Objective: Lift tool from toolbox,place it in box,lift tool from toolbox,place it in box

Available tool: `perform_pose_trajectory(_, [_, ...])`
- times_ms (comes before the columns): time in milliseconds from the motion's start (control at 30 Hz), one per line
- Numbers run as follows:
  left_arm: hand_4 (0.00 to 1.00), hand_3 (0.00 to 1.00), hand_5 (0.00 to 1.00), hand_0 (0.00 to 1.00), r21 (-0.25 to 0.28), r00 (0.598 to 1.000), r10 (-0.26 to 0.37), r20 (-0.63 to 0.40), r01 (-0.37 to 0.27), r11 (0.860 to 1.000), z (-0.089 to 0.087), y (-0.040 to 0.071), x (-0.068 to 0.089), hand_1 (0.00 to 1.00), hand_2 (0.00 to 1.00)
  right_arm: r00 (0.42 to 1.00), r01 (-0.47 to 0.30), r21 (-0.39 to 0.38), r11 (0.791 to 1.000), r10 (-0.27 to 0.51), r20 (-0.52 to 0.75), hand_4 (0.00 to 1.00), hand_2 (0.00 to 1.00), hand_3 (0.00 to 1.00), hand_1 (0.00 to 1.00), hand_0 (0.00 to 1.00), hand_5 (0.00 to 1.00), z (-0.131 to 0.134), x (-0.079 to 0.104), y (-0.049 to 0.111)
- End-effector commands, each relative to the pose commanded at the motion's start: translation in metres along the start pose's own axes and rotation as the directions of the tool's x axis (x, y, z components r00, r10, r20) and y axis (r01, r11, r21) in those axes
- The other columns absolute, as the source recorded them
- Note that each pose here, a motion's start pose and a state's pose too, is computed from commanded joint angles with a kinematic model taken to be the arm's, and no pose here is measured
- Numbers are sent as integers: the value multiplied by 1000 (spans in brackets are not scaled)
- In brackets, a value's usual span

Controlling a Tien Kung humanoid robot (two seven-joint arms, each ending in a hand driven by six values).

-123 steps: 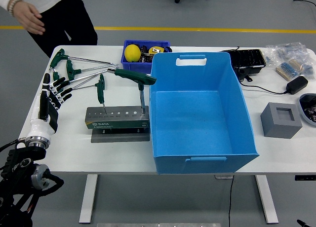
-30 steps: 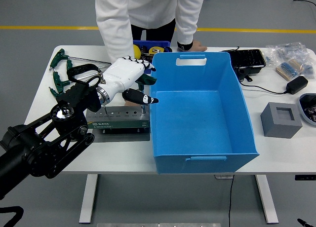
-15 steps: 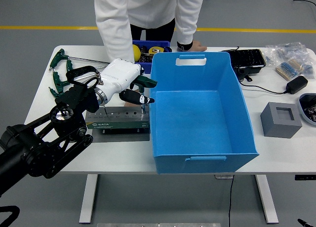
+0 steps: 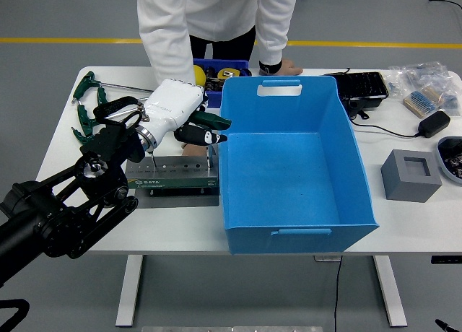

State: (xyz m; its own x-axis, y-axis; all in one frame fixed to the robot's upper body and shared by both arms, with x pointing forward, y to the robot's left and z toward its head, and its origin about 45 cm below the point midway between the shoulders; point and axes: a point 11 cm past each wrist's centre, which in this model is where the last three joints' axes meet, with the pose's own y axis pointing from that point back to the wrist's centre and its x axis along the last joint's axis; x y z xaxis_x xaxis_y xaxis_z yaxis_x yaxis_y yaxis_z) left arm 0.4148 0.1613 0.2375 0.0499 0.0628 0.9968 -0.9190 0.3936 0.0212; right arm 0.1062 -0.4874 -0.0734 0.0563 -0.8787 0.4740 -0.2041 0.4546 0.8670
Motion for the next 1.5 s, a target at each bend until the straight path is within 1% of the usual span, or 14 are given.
perform_pose_trajectory(167, [998, 160, 667, 225, -8, 1000, 1, 12, -1, 1000, 1, 0, -2, 61, 107, 1000, -1, 2, 1000, 1, -1, 994, 732, 705, 699, 777, 786, -1, 0, 0])
perform_pose_trajectory(200, [998, 126, 668, 207, -8, 1000, 3, 12, -3, 1000, 1, 0, -3, 25, 89, 1000, -1, 2, 1000, 1, -1, 994, 732, 705, 699, 776, 785, -1, 0, 0])
perform_pose_trajectory(367, [998, 126, 668, 207, -4, 1000, 14, 12, -14, 1000, 0, 0, -2, 25, 89, 1000, 0, 2, 1000, 0, -1, 994, 732, 705, 699, 776, 785, -1, 0, 0])
perform_pose_trajectory(400, [998, 109, 669, 195, -5, 1000, 13, 13, -13, 1000, 0, 0, -3, 9, 76, 1000, 1, 2, 1000, -1, -1, 994, 732, 704, 700, 777, 785, -1, 0, 0])
perform_pose_trajectory(567, [998, 109, 669, 195, 0, 1000, 4, 16, -4, 1000, -1, 0, -6, 9, 76, 1000, 1, 2, 1000, -1, -1, 994, 732, 704, 700, 777, 785, -1, 0, 0])
perform_pose_trajectory(600, [998, 91, 670, 186, 1, 1000, 3, 16, -3, 1000, -1, 0, -7, 2, 66, 1000, 1, 2, 1000, -1, -1, 994, 732, 705, 699, 777, 786, -1, 0, 0])
perform_pose_trajectory(767, [998, 91, 670, 186, 16, 1000, -12, 17, 11, 1000, -3, 0, -10, 2, 66, 1000, 0, 2, 1000, 0, -1, 994, 732, 705, 699, 777, 786, -1, 0, 0])
perform_pose_trajectory(967, [998, 104, 671, 194, 26, 1000, -25, 16, 25, 999, -3, 1, -12, 10, 72, 1000, 1, 2, 1000, -1, -2, 994, 732, 705, 698, 777, 786, -1, -1, 0])
perform_pose_trajectory(1000, [998, 132, 680, 202, 27, 1000, -27, 15, 27, 999, -3, 1, -12, 43, 116, 1000, 2, 2, 1000, -2, -2, 994, 732, 705, 699, 777, 785, -1, -1, 0])
perform_pose_trajectory(1167, [998, 132, 680, 202, 27, 999, -47, 18, 47, 999, 0, 1, -12, 43, 116, 1000, 2, 2, 1000, -1, -3, 994, 732, 705, 699, 777, 785, -1, 0, 0])
perform_pose_trajectory(1200, [998, 158, 681, 215, 26, 999, -49, 18, 49, 998, 1, 1, -11, 69, 131, 1000, 1, 2, 1000, -1, -2, 994, 732, 705, 699, 776, 786, -1, 0, 0])
perform_pose_trajectory(1367, [998, 158, 681, 215, 23, 998, -63, 22, 63, 998, 4, 2, -10, 69, 131, 1000, 2, -1, 1000, -2, -1, 994, 732, 705, 699, 776, 786, 0, -1, 0])
perform_pose_trajectory(1400, [998, 199, 693, 215, 21, 998, -67, 24, 66, 998, 5, 2, -9, 115, 167, 1000, 2, -1, 1000, -2, -1, 993, 732, 705, 698, 775, 786, 0, -1, 0])
perform_pose_trajectory(1500, [998, 199, 693, 215, 18, 997, -71, 25, 71, 997, 6, 2, -8, 115, 167, 1000, 2, -2, 1000, -2, -2, 993, 732, 705, 698, 775, 786, 0, -1, 0])
